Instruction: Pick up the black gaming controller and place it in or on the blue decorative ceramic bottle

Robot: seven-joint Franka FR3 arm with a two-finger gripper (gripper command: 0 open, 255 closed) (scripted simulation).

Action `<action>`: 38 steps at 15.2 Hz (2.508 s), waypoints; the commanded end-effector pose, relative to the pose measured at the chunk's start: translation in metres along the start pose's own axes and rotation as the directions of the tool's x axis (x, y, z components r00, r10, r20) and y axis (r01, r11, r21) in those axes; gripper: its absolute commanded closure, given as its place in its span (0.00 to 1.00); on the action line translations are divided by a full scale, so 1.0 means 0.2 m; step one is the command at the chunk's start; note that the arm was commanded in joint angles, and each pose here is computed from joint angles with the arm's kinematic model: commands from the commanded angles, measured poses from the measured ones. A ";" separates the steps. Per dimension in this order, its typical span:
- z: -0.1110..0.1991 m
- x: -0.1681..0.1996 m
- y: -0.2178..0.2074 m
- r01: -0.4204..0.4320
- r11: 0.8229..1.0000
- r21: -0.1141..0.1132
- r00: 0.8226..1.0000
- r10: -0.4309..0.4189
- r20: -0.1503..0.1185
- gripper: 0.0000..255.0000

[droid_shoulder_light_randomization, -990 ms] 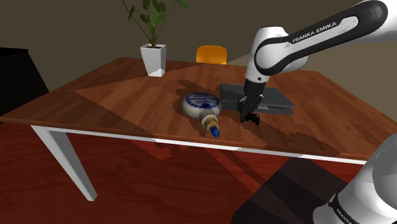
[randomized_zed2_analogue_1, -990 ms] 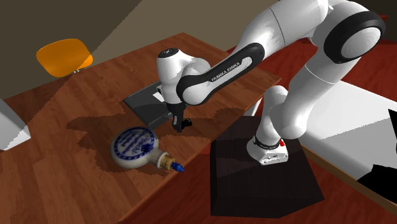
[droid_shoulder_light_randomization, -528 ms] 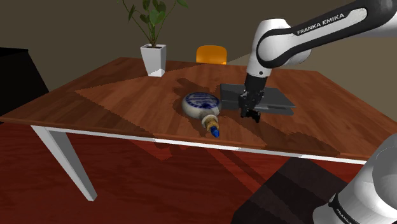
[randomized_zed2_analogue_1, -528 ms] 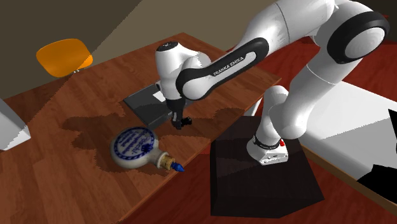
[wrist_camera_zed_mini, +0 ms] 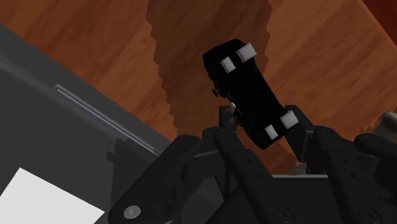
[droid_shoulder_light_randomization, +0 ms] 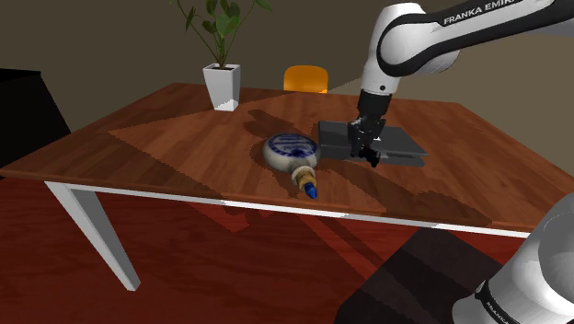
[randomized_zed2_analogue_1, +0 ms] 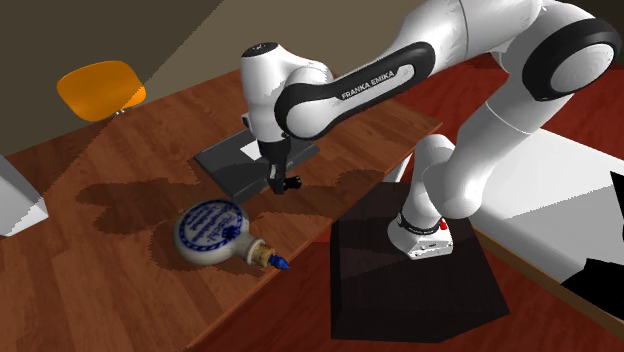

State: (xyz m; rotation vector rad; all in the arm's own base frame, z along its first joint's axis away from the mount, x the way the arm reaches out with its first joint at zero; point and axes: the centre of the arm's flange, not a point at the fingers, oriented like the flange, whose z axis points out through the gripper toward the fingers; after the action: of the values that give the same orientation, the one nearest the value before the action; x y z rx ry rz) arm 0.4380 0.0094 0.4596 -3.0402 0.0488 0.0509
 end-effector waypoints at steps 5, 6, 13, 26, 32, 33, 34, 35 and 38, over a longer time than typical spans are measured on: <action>-0.16 0.00 -0.02 0.000 1.000 0.000 1.000 0.000 0.000 1.00; -0.18 0.00 -0.02 0.000 1.000 0.000 1.000 0.000 0.000 1.00; -0.37 -0.01 -0.04 0.000 1.000 0.000 1.000 0.000 0.000 1.00; -0.71 -0.02 -0.07 0.000 1.000 0.000 1.000 0.000 0.000 1.00; -0.77 0.12 -0.22 0.000 1.000 0.000 1.000 0.000 0.000 1.00; -0.77 0.17 -0.26 0.000 1.000 0.000 1.000 0.000 0.000 1.00; -0.77 0.22 -0.31 0.000 1.000 0.000 1.000 0.000 0.000 1.00; -0.77 0.27 -0.35 0.000 1.000 0.000 1.000 0.000 0.000 1.00; -0.77 0.41 -0.49 0.000 1.000 0.000 1.000 0.000 0.000 1.00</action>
State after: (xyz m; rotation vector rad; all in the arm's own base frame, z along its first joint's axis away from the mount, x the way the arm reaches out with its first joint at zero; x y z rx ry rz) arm 0.5163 0.0789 0.6182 -3.0410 0.0483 0.0519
